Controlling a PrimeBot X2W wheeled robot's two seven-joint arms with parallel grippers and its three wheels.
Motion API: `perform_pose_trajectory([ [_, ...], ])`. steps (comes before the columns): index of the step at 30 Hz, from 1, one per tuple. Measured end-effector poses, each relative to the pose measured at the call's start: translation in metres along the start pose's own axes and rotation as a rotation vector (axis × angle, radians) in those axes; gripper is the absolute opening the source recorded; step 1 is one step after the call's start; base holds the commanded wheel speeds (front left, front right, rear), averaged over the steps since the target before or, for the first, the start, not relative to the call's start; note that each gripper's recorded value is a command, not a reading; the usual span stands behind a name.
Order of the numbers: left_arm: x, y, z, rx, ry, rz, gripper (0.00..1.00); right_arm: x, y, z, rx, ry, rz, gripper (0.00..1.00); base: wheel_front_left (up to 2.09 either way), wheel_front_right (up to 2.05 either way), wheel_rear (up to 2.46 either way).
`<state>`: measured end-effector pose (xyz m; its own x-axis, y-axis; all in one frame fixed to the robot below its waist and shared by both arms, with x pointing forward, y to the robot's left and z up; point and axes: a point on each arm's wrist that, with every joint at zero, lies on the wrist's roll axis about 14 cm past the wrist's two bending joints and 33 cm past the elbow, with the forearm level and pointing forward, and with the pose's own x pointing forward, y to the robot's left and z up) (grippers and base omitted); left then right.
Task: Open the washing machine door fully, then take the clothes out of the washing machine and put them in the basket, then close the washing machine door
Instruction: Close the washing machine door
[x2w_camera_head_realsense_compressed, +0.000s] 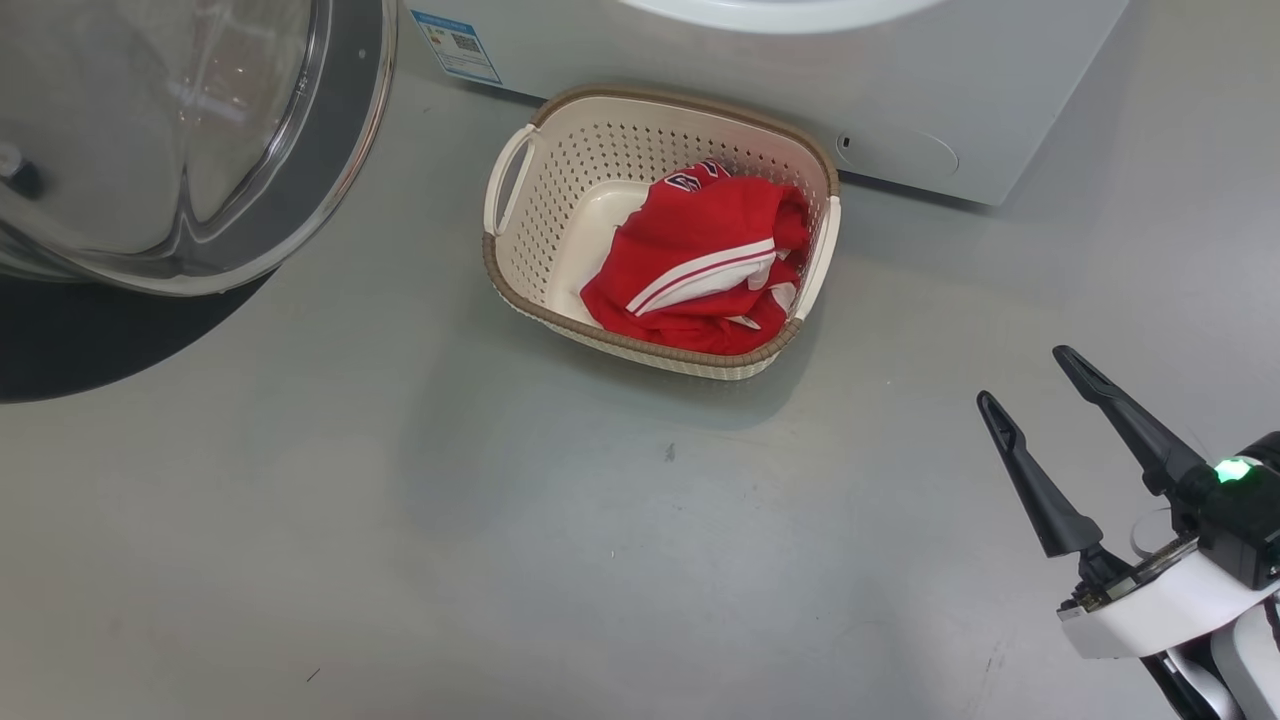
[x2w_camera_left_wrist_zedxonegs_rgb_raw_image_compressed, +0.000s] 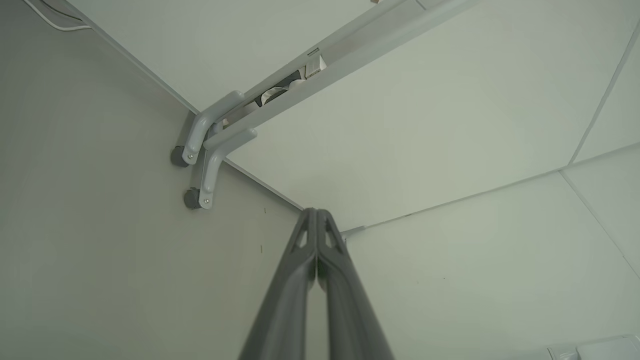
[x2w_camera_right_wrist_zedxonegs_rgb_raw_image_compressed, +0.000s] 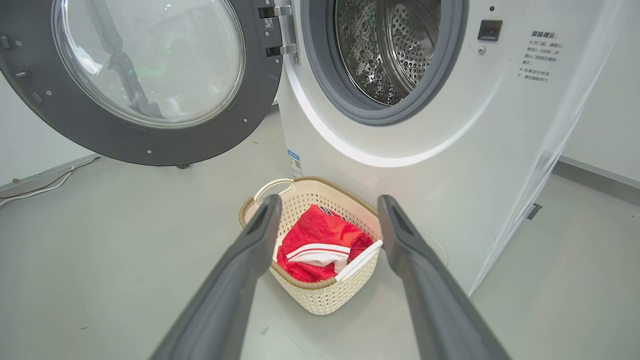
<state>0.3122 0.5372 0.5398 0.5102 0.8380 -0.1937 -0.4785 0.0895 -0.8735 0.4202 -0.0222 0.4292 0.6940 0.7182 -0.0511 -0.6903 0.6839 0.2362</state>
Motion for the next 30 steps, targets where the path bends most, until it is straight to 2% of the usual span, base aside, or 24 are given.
perform_pose_trajectory([
  [4,0.002,0.001,-0.017,0.026,0.073,0.014,0.0,-0.001,-0.001,0.001,-0.005,0.0,-0.003,1.0,0.0,0.0,0.0],
  [17,0.003,-0.004,-0.063,-0.038,0.272,0.028,0.0,-0.002,0.001,0.003,-0.008,-0.002,-0.001,1.0,0.0,0.0,0.0],
  [30,0.001,-0.004,-0.071,-0.051,0.36,0.039,0.0,-0.002,0.003,0.005,-0.012,-0.008,0.004,1.0,0.0,0.0,0.0],
])
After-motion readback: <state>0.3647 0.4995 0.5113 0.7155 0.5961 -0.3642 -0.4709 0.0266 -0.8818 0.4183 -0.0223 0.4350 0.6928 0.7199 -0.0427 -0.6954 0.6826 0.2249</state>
